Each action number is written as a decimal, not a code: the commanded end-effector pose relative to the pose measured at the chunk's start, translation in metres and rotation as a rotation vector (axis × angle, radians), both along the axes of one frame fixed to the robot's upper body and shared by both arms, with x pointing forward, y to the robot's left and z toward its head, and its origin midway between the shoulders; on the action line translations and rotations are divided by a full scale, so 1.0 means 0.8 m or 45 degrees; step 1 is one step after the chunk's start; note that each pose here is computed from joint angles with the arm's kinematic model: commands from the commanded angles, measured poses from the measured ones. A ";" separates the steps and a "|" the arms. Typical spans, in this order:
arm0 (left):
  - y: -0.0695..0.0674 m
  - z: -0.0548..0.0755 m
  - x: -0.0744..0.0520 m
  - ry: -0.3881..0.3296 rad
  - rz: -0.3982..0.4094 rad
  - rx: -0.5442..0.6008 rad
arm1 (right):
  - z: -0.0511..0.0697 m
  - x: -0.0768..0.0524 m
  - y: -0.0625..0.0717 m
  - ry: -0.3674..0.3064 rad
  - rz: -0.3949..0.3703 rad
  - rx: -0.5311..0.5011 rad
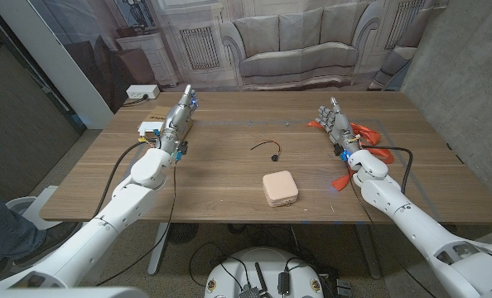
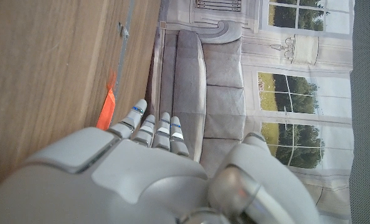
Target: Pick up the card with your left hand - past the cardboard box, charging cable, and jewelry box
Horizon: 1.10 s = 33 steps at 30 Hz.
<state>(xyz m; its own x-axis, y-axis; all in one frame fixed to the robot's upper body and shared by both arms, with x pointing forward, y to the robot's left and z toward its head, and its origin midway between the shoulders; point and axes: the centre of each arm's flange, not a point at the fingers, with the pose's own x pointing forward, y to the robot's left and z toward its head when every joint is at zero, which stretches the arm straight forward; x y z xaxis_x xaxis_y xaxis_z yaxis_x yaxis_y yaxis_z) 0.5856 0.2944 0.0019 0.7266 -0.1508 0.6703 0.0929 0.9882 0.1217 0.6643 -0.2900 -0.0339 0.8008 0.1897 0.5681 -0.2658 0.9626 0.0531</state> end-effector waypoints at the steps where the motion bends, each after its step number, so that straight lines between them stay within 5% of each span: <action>1: 0.004 0.005 -0.012 0.005 0.017 0.086 | -0.001 -0.014 -0.007 0.005 -0.033 0.001; 19: 0.032 -0.011 -0.037 0.003 0.124 0.105 | -0.004 -0.020 -0.008 0.002 -0.046 0.026; 33: 0.040 -0.013 -0.036 -0.036 0.149 0.090 | -0.004 -0.021 -0.005 0.001 -0.024 0.047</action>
